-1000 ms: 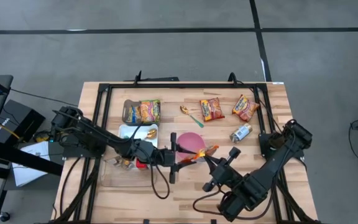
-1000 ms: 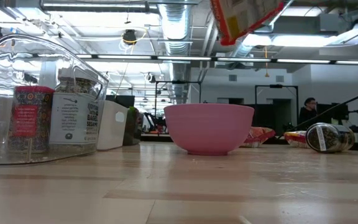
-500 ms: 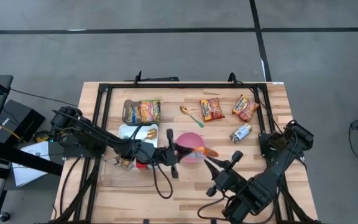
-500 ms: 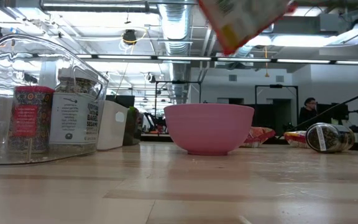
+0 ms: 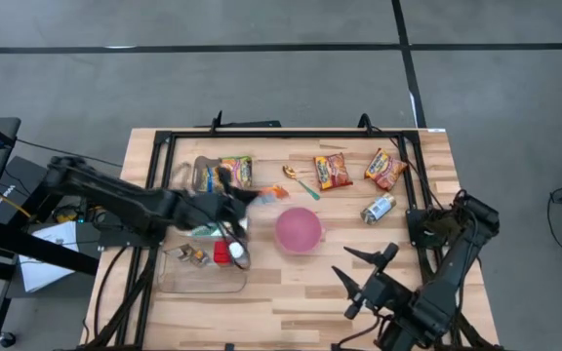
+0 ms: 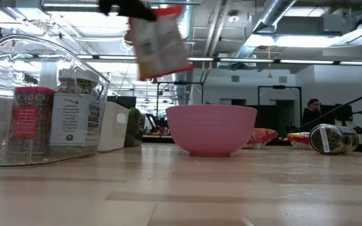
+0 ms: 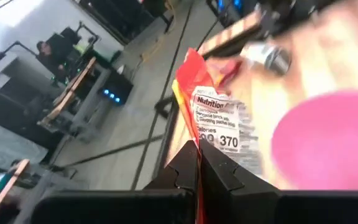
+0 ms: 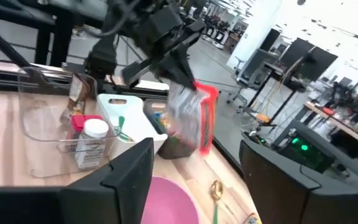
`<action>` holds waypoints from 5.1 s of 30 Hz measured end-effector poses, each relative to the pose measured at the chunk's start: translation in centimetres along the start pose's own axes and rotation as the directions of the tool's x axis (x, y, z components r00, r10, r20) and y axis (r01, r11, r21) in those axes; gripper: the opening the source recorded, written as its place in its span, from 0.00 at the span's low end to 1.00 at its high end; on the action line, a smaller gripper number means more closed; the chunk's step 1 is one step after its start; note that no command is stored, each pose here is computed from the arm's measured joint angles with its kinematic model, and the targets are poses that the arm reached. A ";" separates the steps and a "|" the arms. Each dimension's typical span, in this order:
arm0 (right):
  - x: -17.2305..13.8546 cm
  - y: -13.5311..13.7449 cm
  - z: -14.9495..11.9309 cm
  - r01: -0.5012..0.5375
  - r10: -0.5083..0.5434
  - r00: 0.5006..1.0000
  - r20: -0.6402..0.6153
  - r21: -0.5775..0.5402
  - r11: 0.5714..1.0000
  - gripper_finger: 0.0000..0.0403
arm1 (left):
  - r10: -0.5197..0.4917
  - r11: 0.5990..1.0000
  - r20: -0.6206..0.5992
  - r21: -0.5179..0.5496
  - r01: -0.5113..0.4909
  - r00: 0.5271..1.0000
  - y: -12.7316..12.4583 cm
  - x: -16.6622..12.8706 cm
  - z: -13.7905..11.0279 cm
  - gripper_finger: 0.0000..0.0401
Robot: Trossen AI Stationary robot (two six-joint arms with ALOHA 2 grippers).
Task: Pick & Place Food Item
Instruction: Put the orange noodle pack into the black transparent bin, then put the gold spice bottle into the transparent bin
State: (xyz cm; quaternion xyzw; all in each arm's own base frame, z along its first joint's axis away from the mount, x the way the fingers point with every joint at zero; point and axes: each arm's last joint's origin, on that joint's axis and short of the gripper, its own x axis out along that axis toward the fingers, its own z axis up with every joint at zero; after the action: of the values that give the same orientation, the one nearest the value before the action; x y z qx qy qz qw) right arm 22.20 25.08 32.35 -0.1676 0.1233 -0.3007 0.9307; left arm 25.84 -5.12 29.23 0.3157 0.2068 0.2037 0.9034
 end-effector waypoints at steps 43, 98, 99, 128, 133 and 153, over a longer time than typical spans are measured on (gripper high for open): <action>-0.2 -0.4 0.2 -0.010 0.010 1.000 -0.014 -0.005 1.000 0.55 | -0.178 0.977 -0.480 0.016 0.212 0.859 6.9 -3.6 -16.5 0.01; -0.1 -0.3 0.1 -0.017 0.016 0.999 -0.035 -0.021 1.000 0.55 | -0.251 0.888 -0.605 -0.455 -0.069 0.756 5.9 2.4 -18.5 0.00; -0.1 -0.3 0.1 -0.018 0.017 0.999 -0.038 -0.021 1.000 0.55 | -0.232 0.888 -0.592 -0.453 -0.081 0.772 6.3 2.2 -18.1 0.00; -0.2 -0.3 0.1 -0.024 0.023 0.998 -0.052 -0.022 0.999 0.55 | -0.180 0.911 -0.691 -0.386 -0.147 0.700 6.5 1.4 -18.4 0.00; -0.1 -0.3 0.1 -0.023 0.022 0.998 -0.051 -0.023 0.999 0.56 | -0.108 0.891 -0.609 -0.410 -0.196 0.785 7.8 -0.4 -17.1 0.02; -0.3 -1.1 0.3 -0.056 0.060 0.988 -0.143 0.032 0.998 0.56 | -0.448 0.682 0.744 -0.075 0.728 0.496 5.8 -6.4 -3.9 0.17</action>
State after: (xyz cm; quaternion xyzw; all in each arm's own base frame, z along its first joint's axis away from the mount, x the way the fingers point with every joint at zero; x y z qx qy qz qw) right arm 21.52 24.47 33.11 -0.1289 0.1907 -0.2867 0.9300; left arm 17.19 -2.20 31.78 0.0925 -0.0812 -0.2172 0.9683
